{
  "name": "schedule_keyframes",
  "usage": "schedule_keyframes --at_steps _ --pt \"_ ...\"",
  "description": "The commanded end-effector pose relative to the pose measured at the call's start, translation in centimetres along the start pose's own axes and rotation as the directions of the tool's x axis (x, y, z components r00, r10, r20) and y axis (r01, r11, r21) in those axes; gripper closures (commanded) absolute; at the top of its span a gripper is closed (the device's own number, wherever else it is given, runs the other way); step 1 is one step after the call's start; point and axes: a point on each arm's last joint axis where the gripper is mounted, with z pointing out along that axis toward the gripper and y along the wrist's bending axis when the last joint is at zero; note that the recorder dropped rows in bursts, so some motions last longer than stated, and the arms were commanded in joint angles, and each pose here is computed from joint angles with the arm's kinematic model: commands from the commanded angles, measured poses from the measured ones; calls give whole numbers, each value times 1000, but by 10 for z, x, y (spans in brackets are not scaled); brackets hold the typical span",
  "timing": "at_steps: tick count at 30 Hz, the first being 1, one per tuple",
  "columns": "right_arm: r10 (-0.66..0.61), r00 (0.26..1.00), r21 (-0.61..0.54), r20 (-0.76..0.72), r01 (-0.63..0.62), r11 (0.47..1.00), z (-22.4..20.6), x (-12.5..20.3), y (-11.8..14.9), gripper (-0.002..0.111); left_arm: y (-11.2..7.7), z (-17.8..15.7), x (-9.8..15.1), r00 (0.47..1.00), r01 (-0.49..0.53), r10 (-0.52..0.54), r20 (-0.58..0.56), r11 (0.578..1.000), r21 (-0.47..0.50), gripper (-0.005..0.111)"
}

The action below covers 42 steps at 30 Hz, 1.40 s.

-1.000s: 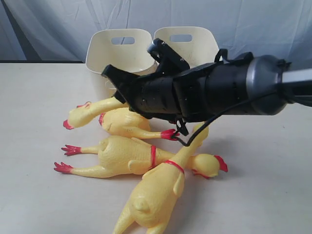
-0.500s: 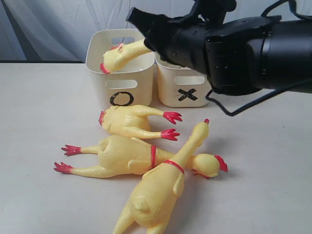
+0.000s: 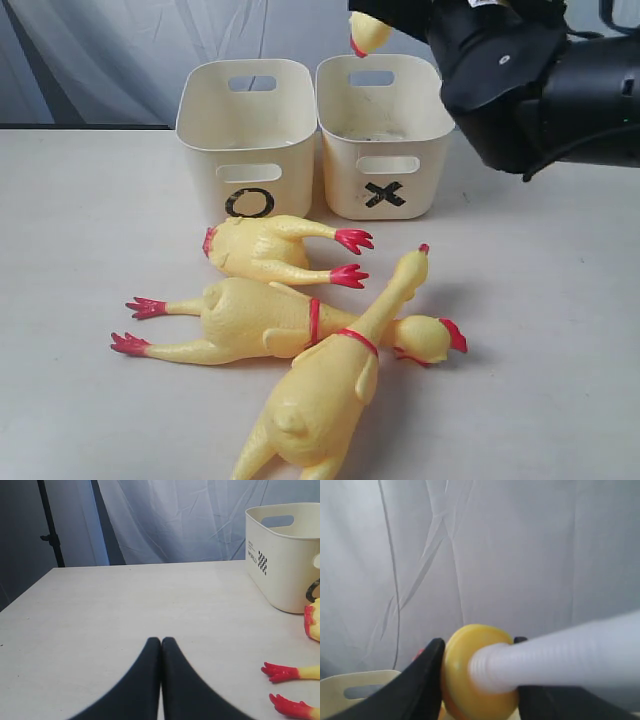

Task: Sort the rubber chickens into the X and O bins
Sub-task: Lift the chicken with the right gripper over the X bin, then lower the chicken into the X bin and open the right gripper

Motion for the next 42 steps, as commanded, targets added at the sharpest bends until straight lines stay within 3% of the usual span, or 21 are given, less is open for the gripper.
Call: schedule_keyframes --at_steps 1,9,17,28,31,36,42 --pt "-124 991 -8 46 125 992 21 12 -1 91 0 0 -1 1000 7 -7 20 1000 0 107" --pt "-185 983 -3 19 185 983 72 62 25 91 0 0 -1 1000 7 -7 20 1000 0 107" --pt "-176 983 35 -54 178 983 107 90 8 91 0 0 -1 1000 7 -7 20 1000 0 107" --pt "-181 974 -19 -137 180 983 113 108 7 91 0 0 -1 1000 7 -7 20 1000 0 107" --pt "-184 973 -28 -141 182 983 113 109 7 83 0 0 -1 1000 7 -7 20 1000 0 107" --pt "-184 973 -28 -141 182 983 113 109 7 53 0 0 -1 1000 7 -7 20 1000 0 107" --pt "-184 973 -28 -141 182 983 113 109 7 49 0 0 -1 1000 7 -7 20 1000 0 107"
